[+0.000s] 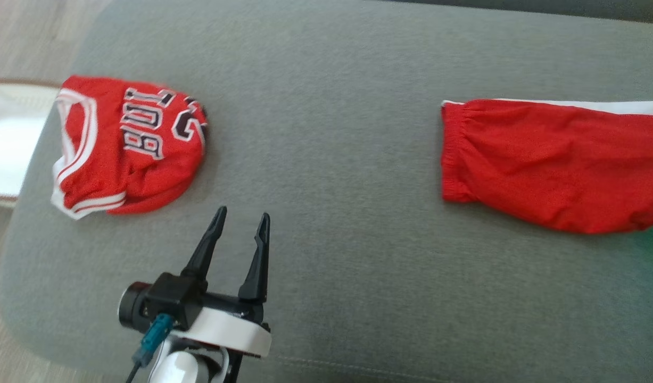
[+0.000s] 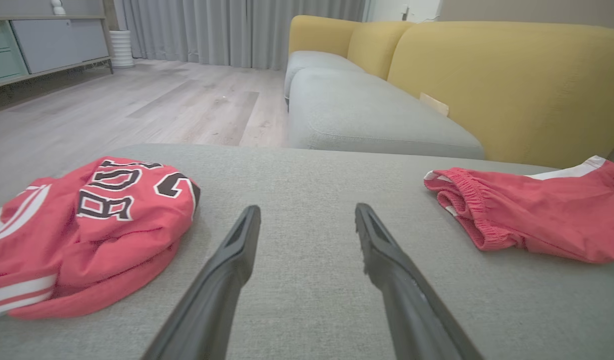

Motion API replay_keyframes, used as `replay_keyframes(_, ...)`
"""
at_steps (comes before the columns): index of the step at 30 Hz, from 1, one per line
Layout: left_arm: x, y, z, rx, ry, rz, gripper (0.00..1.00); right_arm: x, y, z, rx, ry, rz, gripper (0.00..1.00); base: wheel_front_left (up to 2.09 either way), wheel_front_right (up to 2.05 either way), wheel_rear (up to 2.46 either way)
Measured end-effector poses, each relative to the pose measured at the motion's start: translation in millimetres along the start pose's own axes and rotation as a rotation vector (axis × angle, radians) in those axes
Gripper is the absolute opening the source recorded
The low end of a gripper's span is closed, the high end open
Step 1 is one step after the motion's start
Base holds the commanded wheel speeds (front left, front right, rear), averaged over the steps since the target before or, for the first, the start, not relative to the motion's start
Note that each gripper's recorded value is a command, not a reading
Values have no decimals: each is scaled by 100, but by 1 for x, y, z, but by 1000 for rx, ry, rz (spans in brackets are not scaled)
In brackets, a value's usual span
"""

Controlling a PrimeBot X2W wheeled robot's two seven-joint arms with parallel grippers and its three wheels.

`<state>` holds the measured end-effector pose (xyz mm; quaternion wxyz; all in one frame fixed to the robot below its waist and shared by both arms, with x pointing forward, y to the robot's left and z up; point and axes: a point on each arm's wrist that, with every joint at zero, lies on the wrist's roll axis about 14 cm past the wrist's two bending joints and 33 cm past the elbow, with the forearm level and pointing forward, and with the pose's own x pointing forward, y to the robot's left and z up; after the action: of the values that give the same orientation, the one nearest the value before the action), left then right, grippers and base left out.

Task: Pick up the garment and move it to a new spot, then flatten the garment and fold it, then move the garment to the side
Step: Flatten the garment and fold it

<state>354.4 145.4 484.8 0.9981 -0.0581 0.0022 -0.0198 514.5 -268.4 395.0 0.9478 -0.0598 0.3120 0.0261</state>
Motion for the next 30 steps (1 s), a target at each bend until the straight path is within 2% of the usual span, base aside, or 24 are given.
replay_keyframes(4, 0, -13, 0, -12, -3, -49, 100, -18, -23, 8, 5, -38, -47, 0, 0, 0, 0)
replay_keyframes(8, -1, -22, 4, -16, -16, -82, 100, -25, -10, 29, -8, -99, -17, 0, 0, 0, 0)
replay_keyframes(15, -6, -27, 7, -33, -23, -93, 100, -25, 69, 82, -25, -228, 163, 0, 0, 0, 0)
replay_keyframes(17, -9, -24, 8, -36, -27, -82, 100, -29, 110, 93, -40, -245, 256, 0, 0, 0, 0)
replay_keyframes(21, -13, -20, 9, -42, -29, -65, 100, -37, 161, 93, -73, -237, 373, 0, 0, 0, 0)
replay_keyframes(25, -16, -16, 9, -38, -28, -47, 100, -39, 197, 67, -88, -158, 453, 0, 0, 0, 0)
replay_keyframes(26, -17, -16, 9, -38, -26, -46, 100, -40, 204, 60, -86, -138, 467, 53, 0, 0, 0)
replay_keyframes(27, -18, -16, 8, -39, -25, -45, 100, -40, 211, 54, -86, -122, 481, 100, 0, 0, 0)
replay_keyframes(30, -19, -15, 9, -47, -26, -40, 100, -48, 230, 48, -51, -123, 532, 100, 0, 0, 0)
